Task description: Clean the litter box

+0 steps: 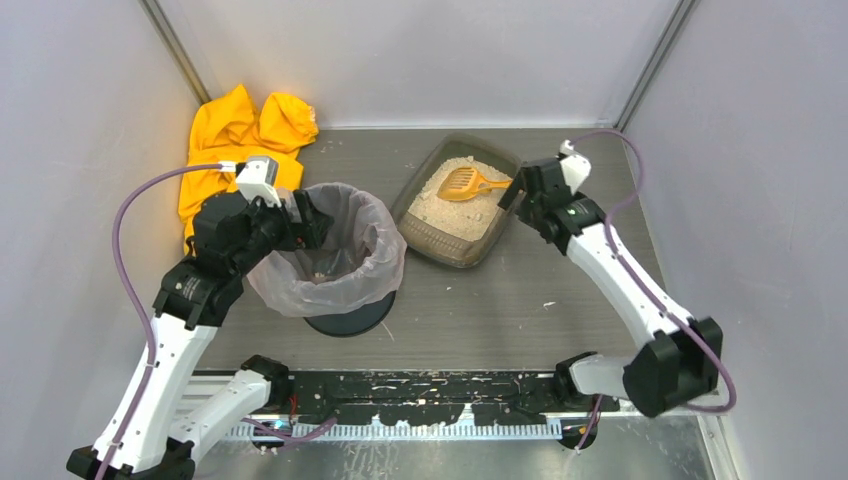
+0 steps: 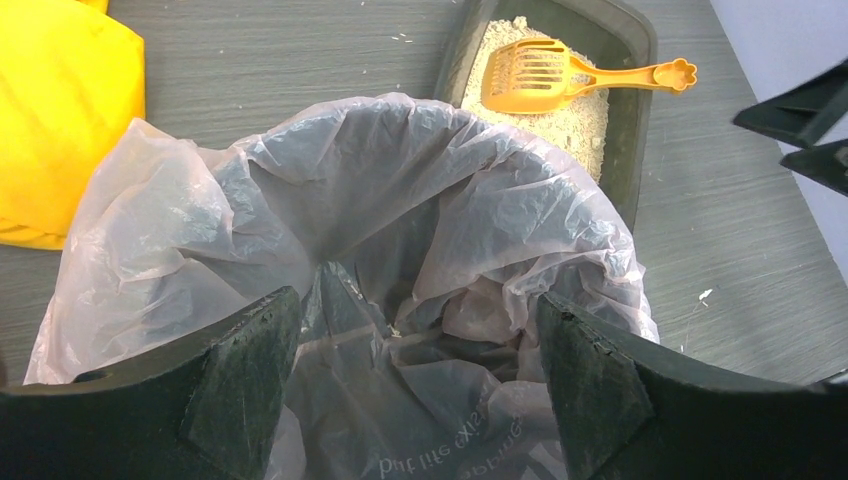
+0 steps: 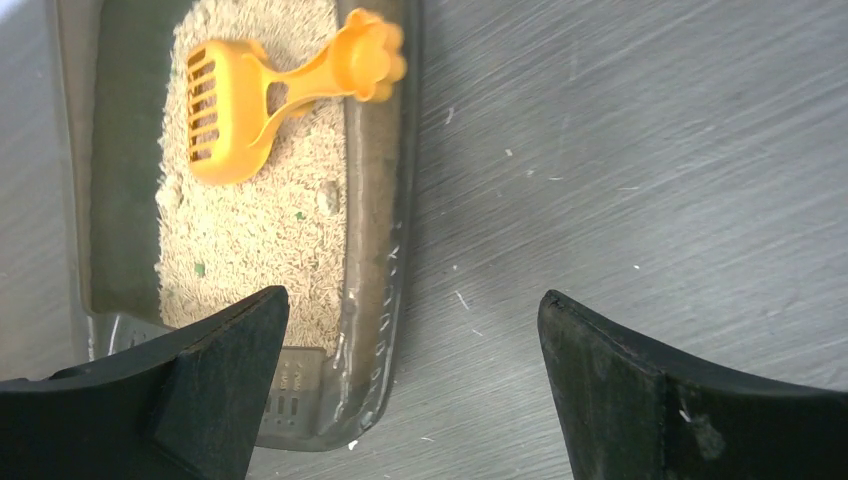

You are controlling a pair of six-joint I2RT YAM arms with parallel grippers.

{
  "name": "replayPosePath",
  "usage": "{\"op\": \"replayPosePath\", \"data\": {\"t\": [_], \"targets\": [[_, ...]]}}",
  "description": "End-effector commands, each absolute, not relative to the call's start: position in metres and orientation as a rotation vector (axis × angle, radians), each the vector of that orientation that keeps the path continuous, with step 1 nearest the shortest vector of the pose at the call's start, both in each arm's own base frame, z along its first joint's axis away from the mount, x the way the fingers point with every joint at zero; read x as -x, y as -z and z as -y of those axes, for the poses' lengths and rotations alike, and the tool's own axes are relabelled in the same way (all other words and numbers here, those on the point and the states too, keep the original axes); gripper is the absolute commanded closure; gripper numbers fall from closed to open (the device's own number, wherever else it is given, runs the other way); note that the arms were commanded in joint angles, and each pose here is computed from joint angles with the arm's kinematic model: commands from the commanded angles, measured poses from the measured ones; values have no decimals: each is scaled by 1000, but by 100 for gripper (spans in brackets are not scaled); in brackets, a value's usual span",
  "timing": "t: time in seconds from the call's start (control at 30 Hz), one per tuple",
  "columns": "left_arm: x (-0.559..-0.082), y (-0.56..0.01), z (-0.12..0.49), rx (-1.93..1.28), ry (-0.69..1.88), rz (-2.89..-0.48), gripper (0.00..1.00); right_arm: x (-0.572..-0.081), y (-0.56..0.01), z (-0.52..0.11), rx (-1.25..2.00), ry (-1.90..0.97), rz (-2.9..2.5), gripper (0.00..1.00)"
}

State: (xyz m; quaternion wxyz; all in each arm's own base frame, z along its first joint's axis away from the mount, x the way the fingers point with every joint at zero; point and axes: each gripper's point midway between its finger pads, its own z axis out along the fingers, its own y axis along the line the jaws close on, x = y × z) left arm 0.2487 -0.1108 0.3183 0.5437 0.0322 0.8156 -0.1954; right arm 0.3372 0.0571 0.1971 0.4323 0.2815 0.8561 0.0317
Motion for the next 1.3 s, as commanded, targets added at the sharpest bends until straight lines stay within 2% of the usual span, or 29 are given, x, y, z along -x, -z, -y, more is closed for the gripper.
{"op": "replayPosePath", "data": {"t": [0.0, 0.27, 0.63, 0.77, 0.83, 0.9, 1.17, 1.27], "targets": [[-249, -339, 112, -68, 488, -1874, 13, -348, -193, -67, -641, 49, -2188, 0], [-248, -339, 109, -73, 470, -1873, 13, -373, -149, -95, -528, 181, -2323, 1], [-244, -338, 108, -77, 469, -1872, 13, -387, -89, -125, -467, 156, -2467, 7], [-244, -338, 108, -78, 471, -1871, 13, -375, -77, -120, -456, 180, -2496, 19], [-245, -337, 109, -79, 474, -1876, 13, -371, -81, -113, -435, 209, -2484, 34], [-245, -336, 110, -80, 479, -1881, 13, -366, -90, -102, -439, 258, -2453, 44], [-244, -338, 112, -80, 499, -1878, 13, -344, -115, -67, -478, 326, -2390, 67], [-243, -339, 114, -84, 507, -1877, 14, -336, -112, -52, -514, 338, -2399, 72]]}}
